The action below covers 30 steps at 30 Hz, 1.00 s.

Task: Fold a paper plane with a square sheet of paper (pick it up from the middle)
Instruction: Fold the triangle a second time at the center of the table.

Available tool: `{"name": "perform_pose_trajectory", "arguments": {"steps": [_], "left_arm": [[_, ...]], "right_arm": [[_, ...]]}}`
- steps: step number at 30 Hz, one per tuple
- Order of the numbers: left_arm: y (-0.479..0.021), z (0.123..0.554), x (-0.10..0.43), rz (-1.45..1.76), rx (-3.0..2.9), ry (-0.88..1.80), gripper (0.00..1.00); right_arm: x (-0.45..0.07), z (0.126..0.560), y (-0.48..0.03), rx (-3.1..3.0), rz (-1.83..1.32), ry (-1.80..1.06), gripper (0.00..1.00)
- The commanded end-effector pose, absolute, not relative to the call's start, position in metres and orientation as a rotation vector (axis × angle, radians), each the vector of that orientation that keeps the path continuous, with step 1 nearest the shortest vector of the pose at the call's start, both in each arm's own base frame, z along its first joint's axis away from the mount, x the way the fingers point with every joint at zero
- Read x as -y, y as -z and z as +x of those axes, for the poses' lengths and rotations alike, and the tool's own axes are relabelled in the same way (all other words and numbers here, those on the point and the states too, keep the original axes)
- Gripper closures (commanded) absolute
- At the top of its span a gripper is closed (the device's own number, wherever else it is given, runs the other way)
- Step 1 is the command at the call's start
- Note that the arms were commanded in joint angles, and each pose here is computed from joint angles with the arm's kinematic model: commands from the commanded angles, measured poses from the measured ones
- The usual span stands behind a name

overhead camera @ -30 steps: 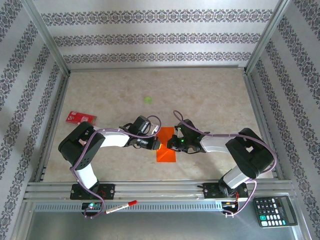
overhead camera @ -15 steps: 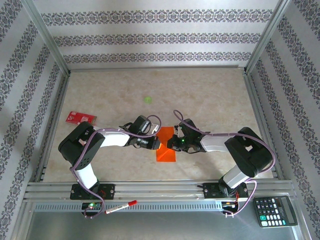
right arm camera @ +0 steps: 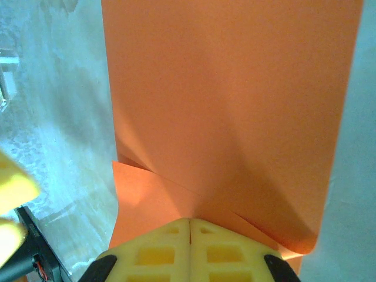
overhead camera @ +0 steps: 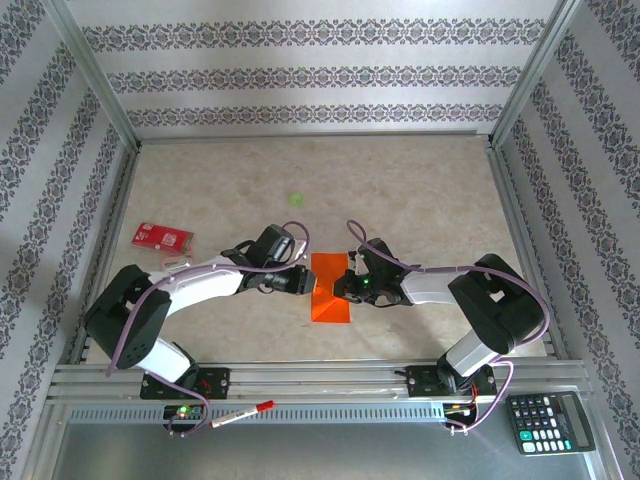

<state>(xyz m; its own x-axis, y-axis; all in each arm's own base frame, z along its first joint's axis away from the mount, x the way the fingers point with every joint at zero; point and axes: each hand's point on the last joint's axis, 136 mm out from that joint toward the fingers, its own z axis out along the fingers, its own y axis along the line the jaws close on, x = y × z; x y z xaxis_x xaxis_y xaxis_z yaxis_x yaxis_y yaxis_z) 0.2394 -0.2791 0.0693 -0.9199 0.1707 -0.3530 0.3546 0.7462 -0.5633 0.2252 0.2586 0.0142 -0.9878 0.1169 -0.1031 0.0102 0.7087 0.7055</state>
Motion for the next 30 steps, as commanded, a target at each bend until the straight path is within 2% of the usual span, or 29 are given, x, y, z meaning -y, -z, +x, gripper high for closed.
{"name": "perform_pose_trajectory", "arguments": {"steps": [1, 7, 19, 26, 30], "left_arm": [[-0.063, 0.203, 0.296, 0.487, -2.745, 1.085, 0.83], [-0.047, 0.191, 0.313, 0.565, -2.812, 1.142, 0.94], [-0.005, 0.180, 0.289, 0.557, -2.958, 0.961, 0.97], [0.010, 0.171, 0.275, 0.523, -3.013, 0.899, 1.00], [0.015, 0.168, 0.271, 0.498, -3.022, 0.890, 1.00]], "right_arm": [[-0.239, 0.207, 0.016, -2.892, 0.143, -1.020, 1.00], [-0.240, 0.209, 0.015, -2.889, 0.137, -1.019, 1.00], [-0.245, 0.214, 0.006, -2.867, 0.109, -1.054, 1.00], [-0.267, 0.228, -0.032, -2.776, 0.038, -1.213, 0.94], [-0.270, 0.219, -0.044, -2.754, 0.062, -1.264, 0.93]]}}
